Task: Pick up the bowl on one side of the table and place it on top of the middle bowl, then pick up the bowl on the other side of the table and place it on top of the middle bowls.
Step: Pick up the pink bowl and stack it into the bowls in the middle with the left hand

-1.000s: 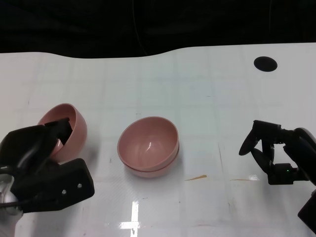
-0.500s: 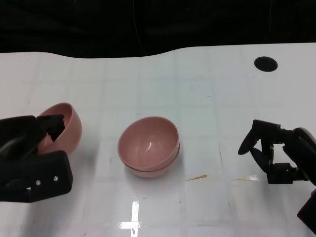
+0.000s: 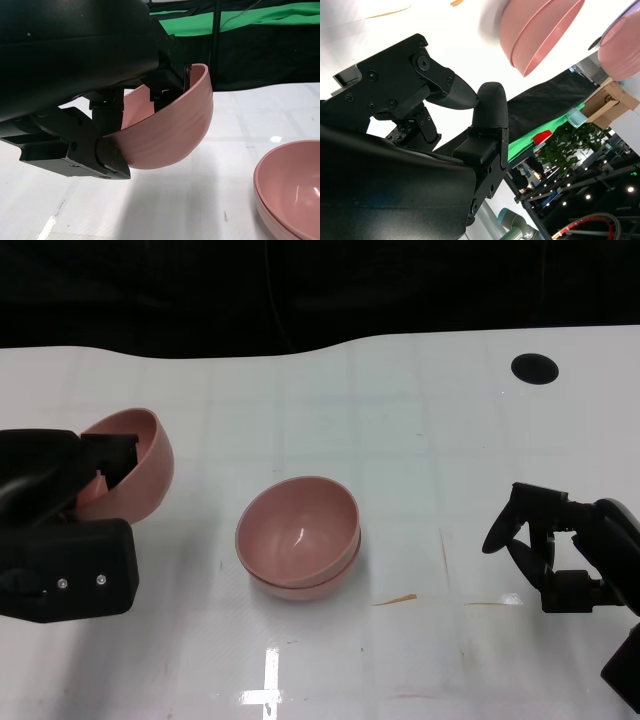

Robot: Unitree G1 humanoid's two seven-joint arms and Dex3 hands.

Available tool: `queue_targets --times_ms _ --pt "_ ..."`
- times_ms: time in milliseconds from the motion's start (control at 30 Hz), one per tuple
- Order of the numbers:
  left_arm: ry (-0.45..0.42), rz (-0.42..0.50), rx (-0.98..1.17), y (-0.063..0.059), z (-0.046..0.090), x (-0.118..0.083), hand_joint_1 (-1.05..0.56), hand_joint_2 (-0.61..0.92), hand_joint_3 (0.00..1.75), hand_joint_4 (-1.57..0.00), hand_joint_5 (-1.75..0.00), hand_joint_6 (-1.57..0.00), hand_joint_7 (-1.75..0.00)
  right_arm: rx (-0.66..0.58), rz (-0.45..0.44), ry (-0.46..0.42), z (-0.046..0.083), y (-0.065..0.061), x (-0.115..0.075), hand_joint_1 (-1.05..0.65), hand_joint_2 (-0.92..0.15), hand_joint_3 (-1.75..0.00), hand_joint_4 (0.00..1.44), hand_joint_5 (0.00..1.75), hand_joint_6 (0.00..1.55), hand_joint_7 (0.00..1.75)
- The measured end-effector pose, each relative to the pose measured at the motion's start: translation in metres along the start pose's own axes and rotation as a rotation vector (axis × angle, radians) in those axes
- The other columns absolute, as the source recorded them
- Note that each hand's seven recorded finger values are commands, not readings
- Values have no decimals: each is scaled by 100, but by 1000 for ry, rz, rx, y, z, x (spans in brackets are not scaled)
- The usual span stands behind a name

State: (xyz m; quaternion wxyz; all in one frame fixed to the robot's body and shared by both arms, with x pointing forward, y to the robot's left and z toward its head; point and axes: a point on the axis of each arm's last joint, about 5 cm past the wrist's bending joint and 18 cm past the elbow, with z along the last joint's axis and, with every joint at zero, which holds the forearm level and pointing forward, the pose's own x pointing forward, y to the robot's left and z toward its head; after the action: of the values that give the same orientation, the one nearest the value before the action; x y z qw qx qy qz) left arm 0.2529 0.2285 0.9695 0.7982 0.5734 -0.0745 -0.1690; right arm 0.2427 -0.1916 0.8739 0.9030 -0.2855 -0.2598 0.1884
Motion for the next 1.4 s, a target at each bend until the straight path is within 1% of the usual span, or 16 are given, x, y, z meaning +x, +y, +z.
queue_targets --times_ms 133,333,367,400,433,467,533,633,700,1000,1033,1067,1133,1200,1300,1400 --pt "-87 -14 34 3 1 6 10 92 11 -72 -175 -60 -172 1 1 -1 0 0 0 -20 -69 -100 84 175 69 155" --pt "-179 -37 86 14 9 14 7 90 12 -71 -175 -61 -166 2 3 -2 0 1 0 -21 -70 -98 84 175 68 156" --pt "-187 -45 96 14 11 15 7 89 10 -70 -175 -64 -160 2 4 -2 0 1 0 -21 -70 -98 84 175 68 156" --pt "-192 -57 107 15 12 16 6 90 8 -70 -172 -69 -145 2 5 -2 0 1 0 -21 -70 -98 84 175 68 156" --pt "-194 -67 117 14 13 16 5 91 5 -72 -164 -79 -119 1 6 -3 0 1 0 -21 -70 -98 84 175 68 156" --pt "-194 -78 126 15 14 17 5 91 3 -73 -160 -87 -102 1 6 -3 0 1 0 -21 -70 -97 84 175 68 156" --pt "-195 -101 149 15 16 18 5 91 1 -77 -154 -98 -81 1 6 -2 0 1 0 -22 -70 -97 84 175 68 157" --pt "-213 -115 173 18 21 20 3 92 0 -80 -149 -104 -63 -2 11 1 -1 1 0 -22 -70 -97 84 175 68 157" --pt "-227 -121 189 21 24 22 3 91 0 -75 -158 -105 -67 -4 18 2 -1 1 0 -21 -70 -96 84 175 68 157" --pt "-316 -154 249 24 36 25 0 88 0 -78 -162 -107 -74 -3 19 8 -2 2 0 -22 -71 -95 83 175 68 156" --pt "-318 -158 254 24 37 25 -2 87 0 -89 -129 -106 -57 -3 19 8 -2 2 0 -22 -71 -95 83 175 67 156" --pt "-321 -172 266 25 39 25 -4 87 0 -103 -96 -112 -33 -4 18 9 -2 2 0 -22 -71 -95 83 175 67 156" --pt "-331 -190 293 26 43 26 -4 87 0 -111 -76 -117 -18 -4 17 9 -2 2 0 -22 -71 -95 83 175 67 155" --pt "-340 -196 300 26 45 26 -5 87 0 -114 -71 -119 -12 -5 14 8 -2 2 0 -22 -71 -95 83 175 67 155" --pt "-349 -196 320 28 50 25 -3 83 0 -105 -99 -128 -7 -4 14 10 -2 2 0 -22 -71 -94 83 175 67 155" --pt "-371 -182 338 31 56 23 -3 83 0 -101 -109 -130 -5 -3 16 13 -2 2 -1 -22 -72 -94 83 175 68 155"
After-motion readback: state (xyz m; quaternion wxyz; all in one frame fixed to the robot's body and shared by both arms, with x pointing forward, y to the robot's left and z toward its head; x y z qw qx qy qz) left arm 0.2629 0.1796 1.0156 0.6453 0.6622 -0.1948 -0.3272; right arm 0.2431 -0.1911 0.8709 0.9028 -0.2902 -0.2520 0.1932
